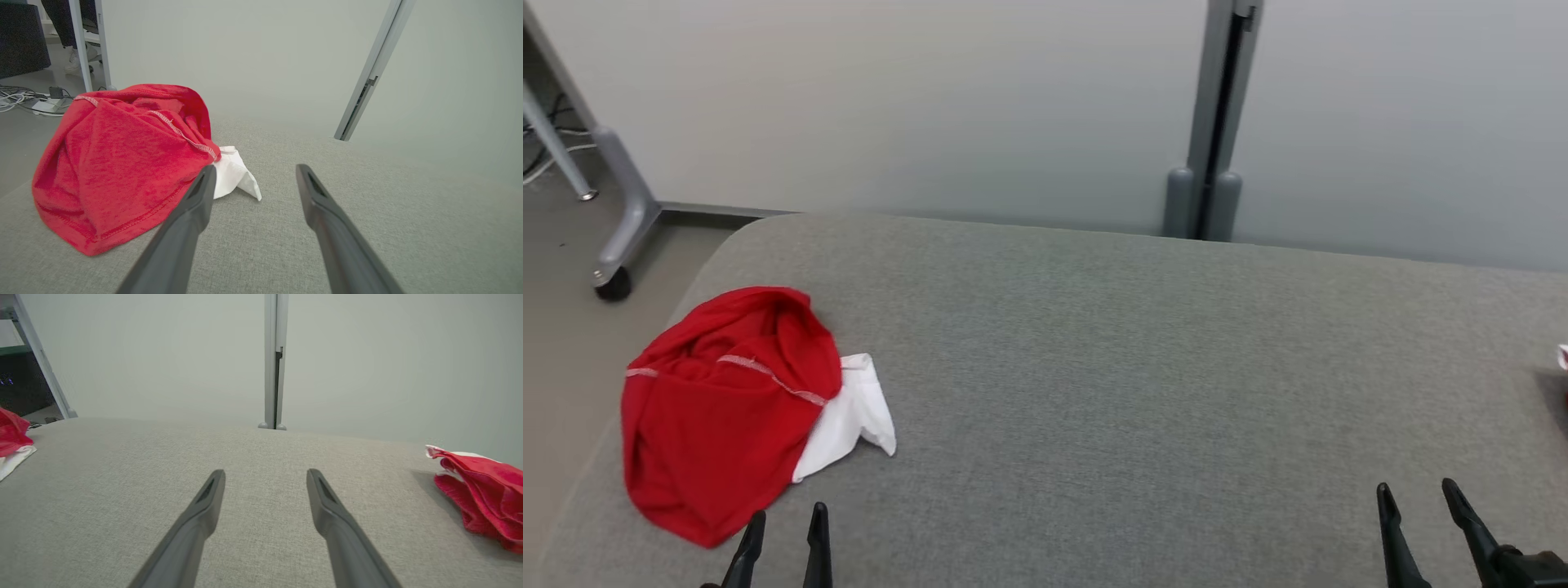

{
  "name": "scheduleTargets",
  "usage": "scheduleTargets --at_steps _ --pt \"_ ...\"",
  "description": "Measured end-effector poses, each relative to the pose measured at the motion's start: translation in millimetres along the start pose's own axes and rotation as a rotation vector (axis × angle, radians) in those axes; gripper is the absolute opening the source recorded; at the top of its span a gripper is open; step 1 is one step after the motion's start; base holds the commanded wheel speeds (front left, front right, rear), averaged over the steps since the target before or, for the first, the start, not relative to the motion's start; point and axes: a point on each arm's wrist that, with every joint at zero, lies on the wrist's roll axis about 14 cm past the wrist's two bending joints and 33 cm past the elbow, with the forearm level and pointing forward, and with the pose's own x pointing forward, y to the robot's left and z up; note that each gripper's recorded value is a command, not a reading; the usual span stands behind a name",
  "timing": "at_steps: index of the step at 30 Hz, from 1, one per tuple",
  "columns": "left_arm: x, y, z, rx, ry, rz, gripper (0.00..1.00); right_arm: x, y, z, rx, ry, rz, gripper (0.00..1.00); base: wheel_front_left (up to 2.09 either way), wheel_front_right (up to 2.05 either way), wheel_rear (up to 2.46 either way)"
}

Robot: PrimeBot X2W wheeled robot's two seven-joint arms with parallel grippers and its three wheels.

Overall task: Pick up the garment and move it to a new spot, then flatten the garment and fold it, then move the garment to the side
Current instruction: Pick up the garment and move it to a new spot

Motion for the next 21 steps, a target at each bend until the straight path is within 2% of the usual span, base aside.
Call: scheduleTargets --at_steps 5,13,16,21 --pt "-32 40 3 -0.008 -0.020 0.141 1.00 17 42 -1 0.008 0.006 0.134 1.00 0.00 0.00 0.00" --pt "-64 78 13 -0.029 -0.071 0.285 1.00 29 81 1 0.012 0.007 0.252 1.00 0.00 0.00 0.00" --pt "-60 84 20 -0.023 -0.088 0.298 1.00 30 84 -4 0.014 0.023 0.264 1.00 0.00 0.00 0.00" --pt "-27 95 39 0.010 -0.112 0.294 1.00 40 82 -14 0.000 0.048 0.274 1.00 0.00 0.00 0.00"
